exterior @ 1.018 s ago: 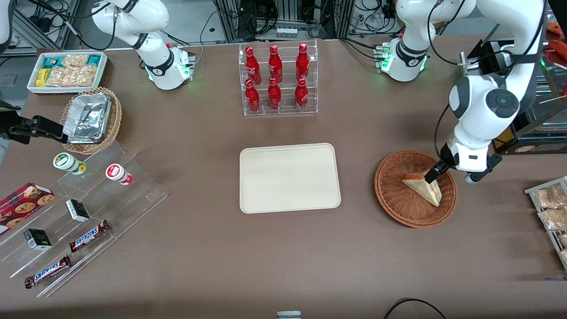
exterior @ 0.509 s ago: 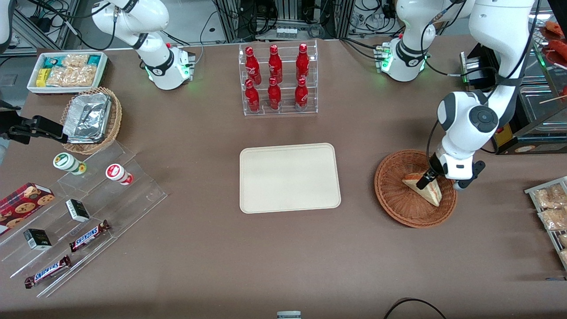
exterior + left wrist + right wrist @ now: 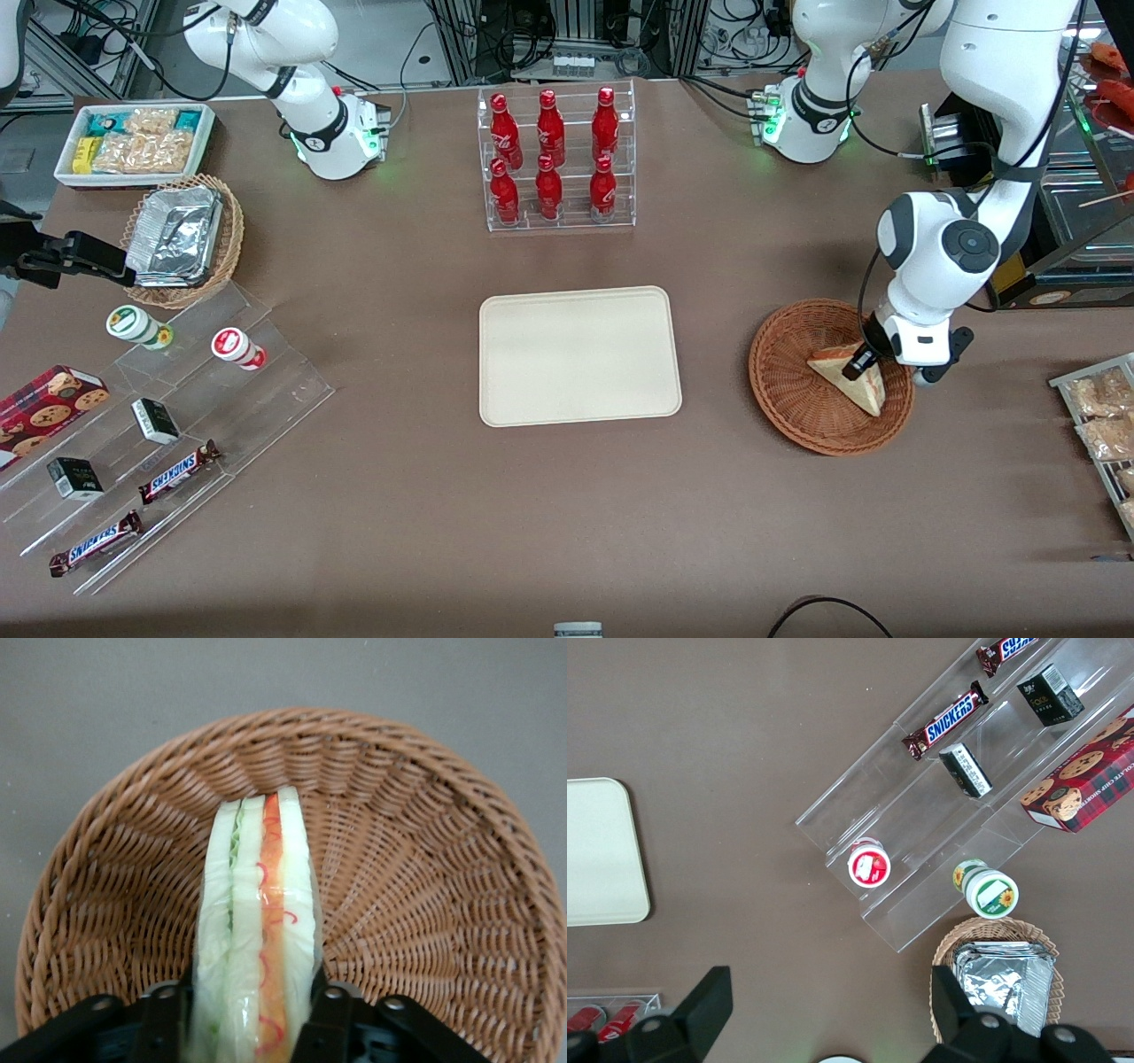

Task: Place sandwich from basket to tray
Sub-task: 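Close the left gripper on the wrapped sandwich's crust edge, then lift the sandwich and carry it with the left gripper over the cream tray, then lower the sandwich onto the tray and open the left gripper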

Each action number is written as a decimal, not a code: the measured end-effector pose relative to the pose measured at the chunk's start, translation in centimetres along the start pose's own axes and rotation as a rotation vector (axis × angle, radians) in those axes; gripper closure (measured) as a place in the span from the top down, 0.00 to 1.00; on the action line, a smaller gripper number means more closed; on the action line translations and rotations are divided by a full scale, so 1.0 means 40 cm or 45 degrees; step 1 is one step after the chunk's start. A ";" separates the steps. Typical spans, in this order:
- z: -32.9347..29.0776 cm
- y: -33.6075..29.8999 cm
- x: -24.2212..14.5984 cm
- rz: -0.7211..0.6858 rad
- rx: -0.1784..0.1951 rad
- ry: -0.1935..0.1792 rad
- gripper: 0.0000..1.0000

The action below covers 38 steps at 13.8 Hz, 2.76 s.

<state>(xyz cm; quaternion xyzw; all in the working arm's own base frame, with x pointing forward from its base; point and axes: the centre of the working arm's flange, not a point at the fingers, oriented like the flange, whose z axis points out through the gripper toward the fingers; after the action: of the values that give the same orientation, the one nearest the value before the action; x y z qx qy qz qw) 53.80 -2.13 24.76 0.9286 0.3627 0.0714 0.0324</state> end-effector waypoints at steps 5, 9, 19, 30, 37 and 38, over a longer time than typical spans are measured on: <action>-0.173 0.120 0.068 0.033 0.136 -0.121 0.21; -0.452 0.345 0.011 0.190 0.160 -0.150 0.18; -0.278 0.787 -0.702 0.718 0.134 -0.224 0.18; 0.032 0.843 -0.968 0.973 0.040 -0.111 0.18; 0.019 0.851 -0.981 0.992 0.046 -0.086 0.44; -0.005 0.858 -0.972 0.984 0.051 -0.080 0.54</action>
<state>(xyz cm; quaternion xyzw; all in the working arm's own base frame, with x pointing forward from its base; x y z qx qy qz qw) 48.46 -53.72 24.56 0.9990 -0.0138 0.0428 -0.0038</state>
